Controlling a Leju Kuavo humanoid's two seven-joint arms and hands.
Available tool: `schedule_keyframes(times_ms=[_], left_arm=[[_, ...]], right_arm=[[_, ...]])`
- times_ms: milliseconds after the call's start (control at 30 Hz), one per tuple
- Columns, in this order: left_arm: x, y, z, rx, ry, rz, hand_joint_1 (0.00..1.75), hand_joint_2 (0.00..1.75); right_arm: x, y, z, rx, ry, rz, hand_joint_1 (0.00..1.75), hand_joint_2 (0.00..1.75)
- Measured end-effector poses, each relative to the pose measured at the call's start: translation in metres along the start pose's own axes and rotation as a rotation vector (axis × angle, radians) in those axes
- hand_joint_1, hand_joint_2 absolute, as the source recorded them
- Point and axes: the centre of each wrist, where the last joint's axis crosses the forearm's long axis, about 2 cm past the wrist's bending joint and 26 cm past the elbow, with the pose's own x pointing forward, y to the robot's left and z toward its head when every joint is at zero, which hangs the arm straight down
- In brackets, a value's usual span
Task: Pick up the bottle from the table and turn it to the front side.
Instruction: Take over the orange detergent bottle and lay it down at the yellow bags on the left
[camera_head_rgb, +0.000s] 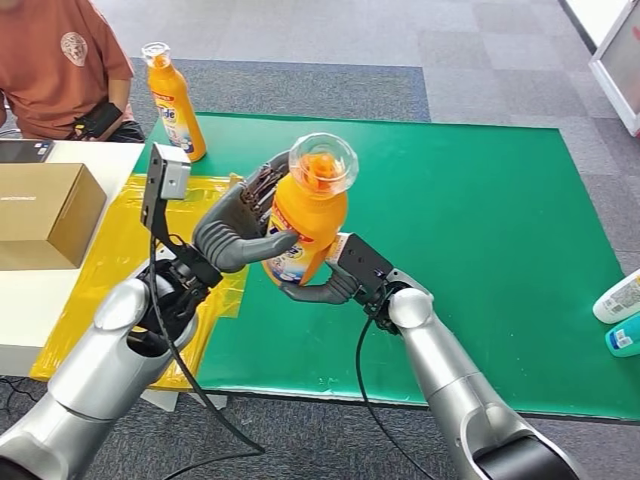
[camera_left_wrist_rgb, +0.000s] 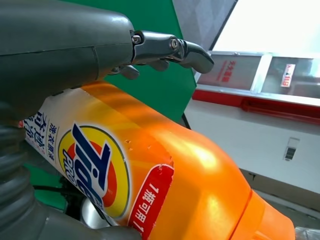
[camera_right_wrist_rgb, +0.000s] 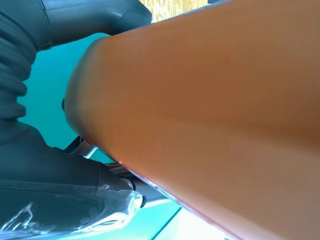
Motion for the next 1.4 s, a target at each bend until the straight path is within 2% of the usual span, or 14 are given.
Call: schedule_keyframes(times_ms=[533,1100,1200,1233,1333,1400], left_arm=[[-0.0023,-0.0033,0.0014,-0.007,0.009,-0.027,0.00,1.75],[-0.0025,-0.0065,-0.0001,-0.001,0.025,-0.036,0.03,1.75],[-0.0016,-0.0075,-0.0014,-0.004,0.025,-0.040,0.45,1.75],[-0.0013,-0.0079,-0.0018,-0.005,0.025,-0.042,0.86,1.75],[0.0004,-0.0087,-0.0034,-0.010,0.024,-0.050,1.75,1.75],[0.0010,-0.0086,-0.0039,-0.010,0.023,-0.054,1.75,1.75]], right_arm=[[-0.0013,-0.0016,0.0006,-0.005,0.016,0.028,1.75,1.75],[0.0009,-0.0021,-0.0030,-0.033,0.025,0.154,1.75,1.75],[0.0016,-0.0020,-0.0038,-0.032,0.022,0.162,1.75,1.75],[0.0020,-0.0021,-0.0042,-0.032,0.021,0.165,1.75,1.75],[0.0030,-0.0023,-0.0052,-0.033,0.018,0.170,1.75,1.75],[0.0030,-0.0024,-0.0052,-0.034,0.018,0.172,1.75,1.75]])
